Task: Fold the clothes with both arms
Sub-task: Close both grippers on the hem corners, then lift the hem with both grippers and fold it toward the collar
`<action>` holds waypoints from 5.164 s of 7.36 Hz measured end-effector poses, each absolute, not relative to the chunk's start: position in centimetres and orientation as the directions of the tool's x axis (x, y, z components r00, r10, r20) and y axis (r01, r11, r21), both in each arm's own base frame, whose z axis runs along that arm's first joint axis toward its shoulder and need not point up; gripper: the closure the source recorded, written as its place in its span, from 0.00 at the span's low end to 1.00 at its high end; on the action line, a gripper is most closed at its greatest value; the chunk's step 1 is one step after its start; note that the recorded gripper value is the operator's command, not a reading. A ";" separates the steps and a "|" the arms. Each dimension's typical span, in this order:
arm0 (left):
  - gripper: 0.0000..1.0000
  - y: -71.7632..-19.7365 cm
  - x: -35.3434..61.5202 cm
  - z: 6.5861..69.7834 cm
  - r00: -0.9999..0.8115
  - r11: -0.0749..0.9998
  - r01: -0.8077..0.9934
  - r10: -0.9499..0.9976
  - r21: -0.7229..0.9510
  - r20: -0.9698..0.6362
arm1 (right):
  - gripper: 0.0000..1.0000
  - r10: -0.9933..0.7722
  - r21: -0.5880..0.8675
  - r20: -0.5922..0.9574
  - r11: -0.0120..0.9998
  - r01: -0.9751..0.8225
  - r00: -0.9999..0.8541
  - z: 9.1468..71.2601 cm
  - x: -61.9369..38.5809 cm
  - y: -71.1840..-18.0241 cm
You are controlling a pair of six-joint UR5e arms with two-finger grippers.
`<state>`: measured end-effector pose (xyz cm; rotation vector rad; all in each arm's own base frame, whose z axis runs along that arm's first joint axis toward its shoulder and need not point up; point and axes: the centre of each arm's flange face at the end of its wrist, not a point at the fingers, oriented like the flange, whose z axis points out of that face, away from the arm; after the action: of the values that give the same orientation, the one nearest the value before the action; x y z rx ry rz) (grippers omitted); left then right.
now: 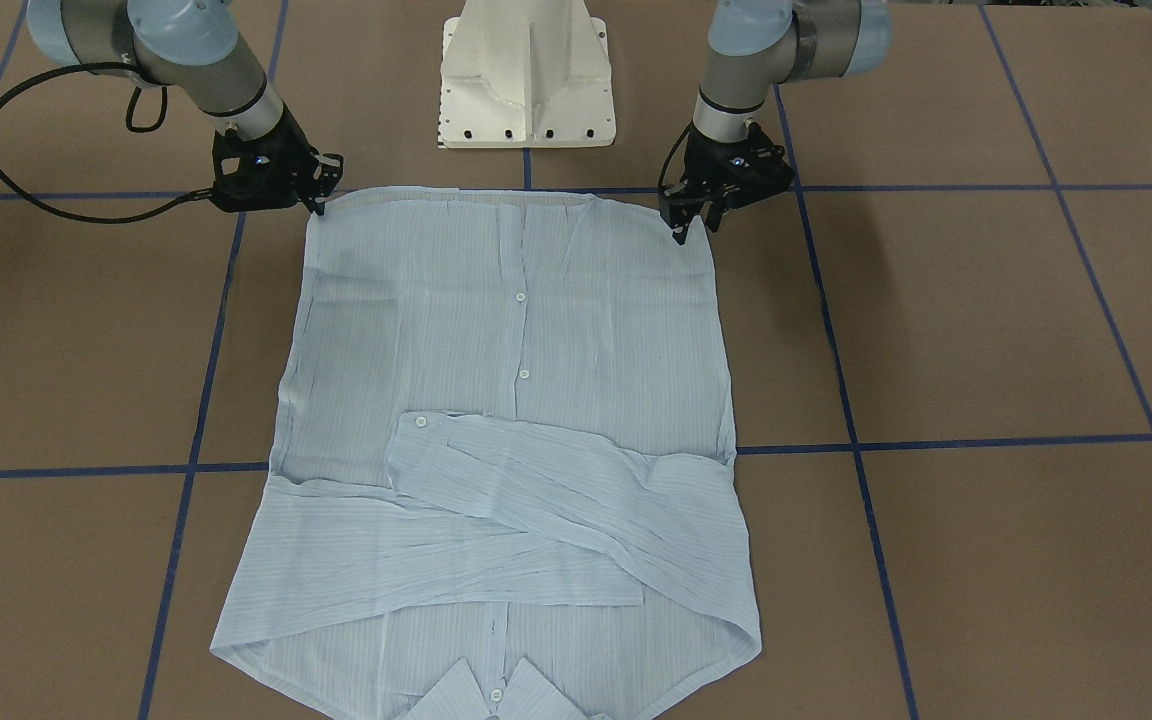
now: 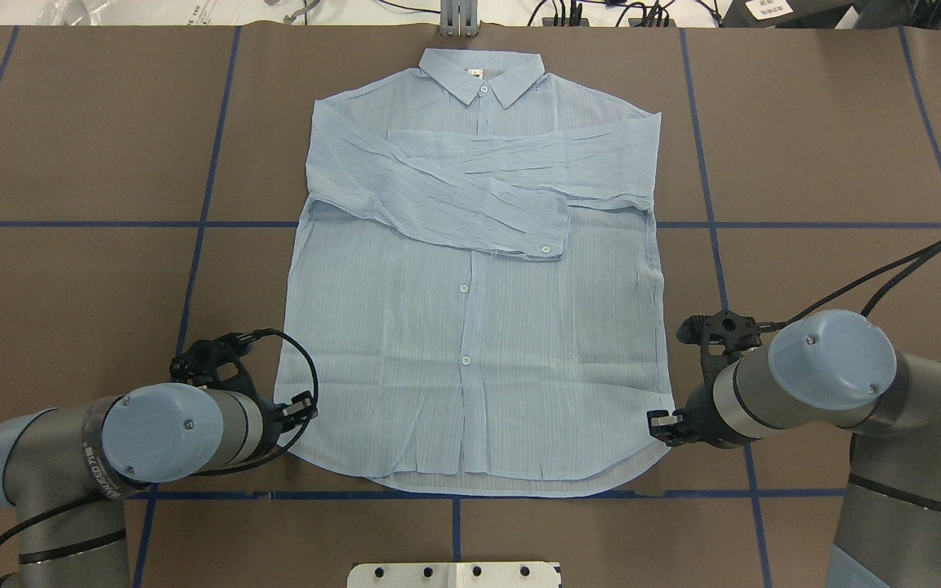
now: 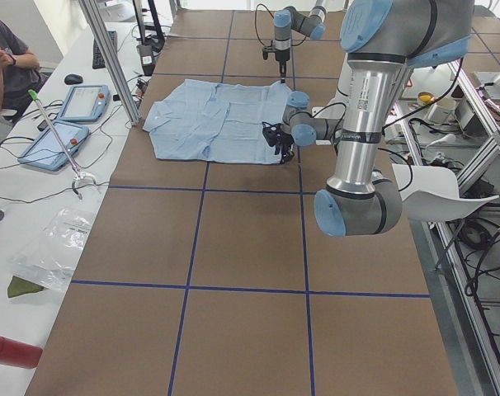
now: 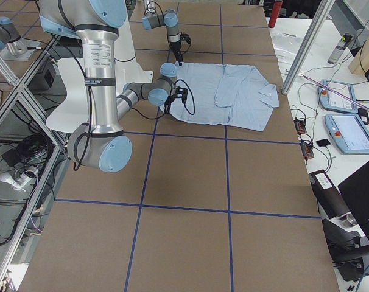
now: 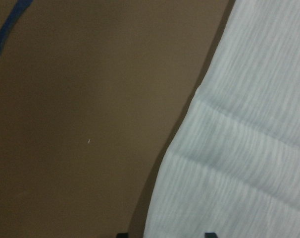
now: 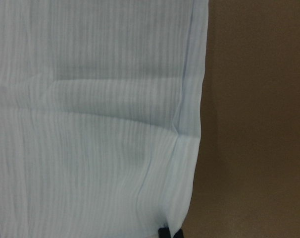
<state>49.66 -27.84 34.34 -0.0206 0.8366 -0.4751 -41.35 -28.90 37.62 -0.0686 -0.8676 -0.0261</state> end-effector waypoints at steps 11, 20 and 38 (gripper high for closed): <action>0.86 -26.5 50.3 34.3 0.608 0.909 0.372 -0.392 -0.189 -0.691 | 1.00 0.013 -0.053 0.759 0.998 0.042 0.651 38.0 -40.9 -29.2; 1.00 -28.8 46.9 31.3 0.581 0.931 0.344 -0.313 -0.123 -0.751 | 1.00 0.058 -0.094 0.791 0.995 0.027 0.609 36.8 -37.9 -32.3; 1.00 -48.9 36.0 25.0 0.495 0.923 0.384 -0.206 0.000 -0.844 | 1.00 0.231 -0.175 0.880 0.970 -0.168 0.416 28.9 -27.3 -51.5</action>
<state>36.03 -48.86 25.04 0.1985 0.9920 -0.3604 -27.34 -51.51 28.89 -0.0631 -1.1140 0.2503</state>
